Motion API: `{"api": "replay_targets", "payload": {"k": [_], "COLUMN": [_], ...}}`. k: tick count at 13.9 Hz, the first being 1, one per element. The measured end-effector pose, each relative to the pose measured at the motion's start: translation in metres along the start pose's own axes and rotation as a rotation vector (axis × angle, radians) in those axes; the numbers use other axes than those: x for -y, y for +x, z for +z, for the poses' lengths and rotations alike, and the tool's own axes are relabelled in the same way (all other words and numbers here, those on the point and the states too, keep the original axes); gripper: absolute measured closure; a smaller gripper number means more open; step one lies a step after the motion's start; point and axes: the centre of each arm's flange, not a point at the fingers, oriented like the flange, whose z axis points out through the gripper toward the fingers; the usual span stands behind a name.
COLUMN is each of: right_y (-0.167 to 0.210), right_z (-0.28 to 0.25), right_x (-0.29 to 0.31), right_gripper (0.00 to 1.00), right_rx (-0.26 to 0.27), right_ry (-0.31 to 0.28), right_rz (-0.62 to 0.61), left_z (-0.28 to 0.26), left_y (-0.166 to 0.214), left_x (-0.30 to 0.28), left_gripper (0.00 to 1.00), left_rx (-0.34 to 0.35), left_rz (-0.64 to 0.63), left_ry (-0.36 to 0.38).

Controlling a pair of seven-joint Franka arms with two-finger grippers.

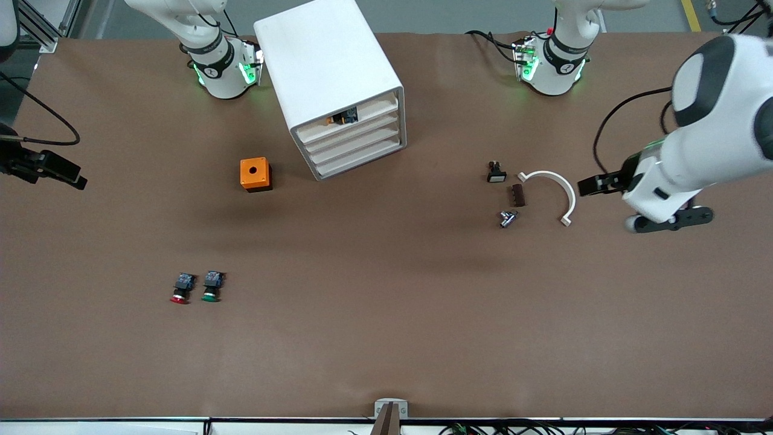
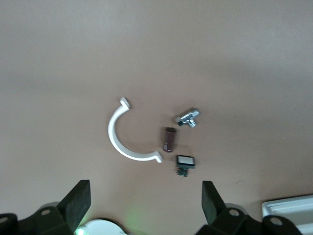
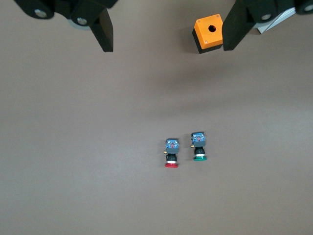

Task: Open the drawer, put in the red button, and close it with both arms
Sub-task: 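Reach the left gripper to the cabinet while the right gripper reaches the button, then grasp the drawer handle with the left gripper while the right gripper grasps the button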

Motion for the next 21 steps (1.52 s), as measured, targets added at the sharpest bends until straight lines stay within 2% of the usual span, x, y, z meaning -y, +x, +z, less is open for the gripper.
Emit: {"api": "replay_targets", "payload": {"k": [2, 4, 8, 10, 12, 16, 19, 21], "right_y": [0.01, 0.027, 0.066, 0.08, 0.087, 0.097, 0.1, 0.1], "right_z": [0.021, 0.057, 0.162, 0.217, 0.262, 0.34, 0.377, 0.385], "right_x": [0.002, 0.006, 0.012, 0.012, 0.014, 0.019, 0.023, 0.023], "right_gripper": [0.01, 0.01, 0.0, 0.0, 0.0, 0.0, 0.0, 0.0], "right_rx": [0.023, 0.046, 0.1, 0.127, 0.15, 0.137, 0.122, 0.113], "right_ry": [-0.002, -0.005, -0.012, -0.01, 0.016, 0.028, 0.027, 0.027], "right_rz": [-0.003, -0.006, -0.011, 0.018, 0.061, 0.091, 0.103, 0.111], "left_z": [0.029, 0.046, 0.086, 0.116, 0.14, 0.18, 0.203, 0.211], "left_y": [0.001, 0.003, -0.001, -0.007, -0.017, -0.057, -0.062, -0.062], "left_x": [-0.04, -0.071, -0.132, -0.162, -0.197, -0.261, -0.285, -0.291], "left_gripper": [0.0, 0.0, 0.0, 0.0, 0.0, 0.0, 0.0, 0.0], "left_rx": [0.042, 0.079, 0.186, 0.246, 0.273, 0.408, 0.61, 0.695], "left_rz": [-0.101, -0.214, -0.409, -0.513, -0.642, -0.878, -1.104, -1.222], "left_ry": [0.023, 0.009, -0.006, 0.013, 0.035, 0.078, 0.071, 0.098]}}
